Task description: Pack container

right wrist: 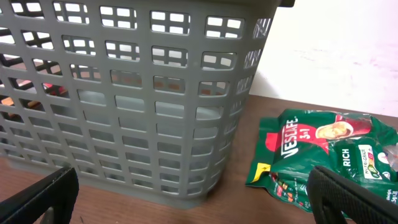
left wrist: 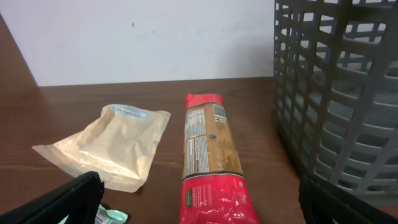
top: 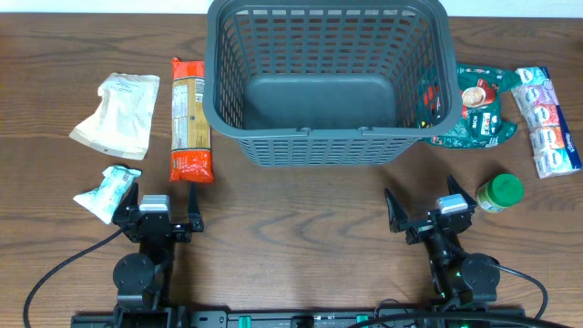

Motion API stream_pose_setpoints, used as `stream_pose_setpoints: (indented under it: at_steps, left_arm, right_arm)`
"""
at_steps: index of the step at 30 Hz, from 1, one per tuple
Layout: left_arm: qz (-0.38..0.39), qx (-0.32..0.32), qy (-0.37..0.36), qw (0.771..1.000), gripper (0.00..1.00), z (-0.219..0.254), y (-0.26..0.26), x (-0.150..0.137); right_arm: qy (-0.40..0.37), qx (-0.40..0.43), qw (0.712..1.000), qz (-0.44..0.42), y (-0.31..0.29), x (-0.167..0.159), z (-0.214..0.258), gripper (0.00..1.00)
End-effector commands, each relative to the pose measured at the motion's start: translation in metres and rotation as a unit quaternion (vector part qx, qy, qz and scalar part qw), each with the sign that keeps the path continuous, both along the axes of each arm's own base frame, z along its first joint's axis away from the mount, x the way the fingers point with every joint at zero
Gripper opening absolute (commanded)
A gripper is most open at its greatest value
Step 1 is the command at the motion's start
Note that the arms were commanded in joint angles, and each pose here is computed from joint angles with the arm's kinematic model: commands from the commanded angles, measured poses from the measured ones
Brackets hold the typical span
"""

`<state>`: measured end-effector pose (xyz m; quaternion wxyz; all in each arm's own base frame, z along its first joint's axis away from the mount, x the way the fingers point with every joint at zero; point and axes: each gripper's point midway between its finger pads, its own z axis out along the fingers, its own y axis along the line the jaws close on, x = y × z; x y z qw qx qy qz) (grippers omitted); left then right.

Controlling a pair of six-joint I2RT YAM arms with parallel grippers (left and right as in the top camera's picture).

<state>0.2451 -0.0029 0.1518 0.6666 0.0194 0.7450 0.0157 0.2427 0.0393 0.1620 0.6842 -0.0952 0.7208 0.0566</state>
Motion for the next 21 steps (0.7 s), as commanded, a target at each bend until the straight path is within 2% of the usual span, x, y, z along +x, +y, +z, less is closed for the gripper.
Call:
stream_pose_setpoints:
  at_steps: [1,8,14,18,21]
  left_arm:
    - [0.005,0.01,0.026,1.0,0.98,-0.017,0.003,-0.001]
    - [0.008,-0.029,0.005,1.0,0.99,-0.005,0.002,0.0]
    - [0.011,-0.037,0.001,0.999,0.98,0.027,0.003,0.0]
    - [0.022,-0.034,0.026,0.999,0.98,0.056,0.006,0.011]
    - [0.024,-0.031,0.073,0.997,0.98,0.079,0.006,0.032]
  right_arm:
    - [0.001,0.004,1.0,0.004,0.002,0.0,-0.001,0.99]
    - [0.001,0.004,1.0,0.004,0.002,0.0,-0.001,0.99]
    - [0.001,0.004,1.0,0.004,0.002,0.0,-0.001,0.99]
    - [0.001,0.004,1.0,0.004,0.002,0.0,-0.001,0.99]
    - [0.001,0.004,1.0,0.004,0.002,0.0,-0.001,0.99]
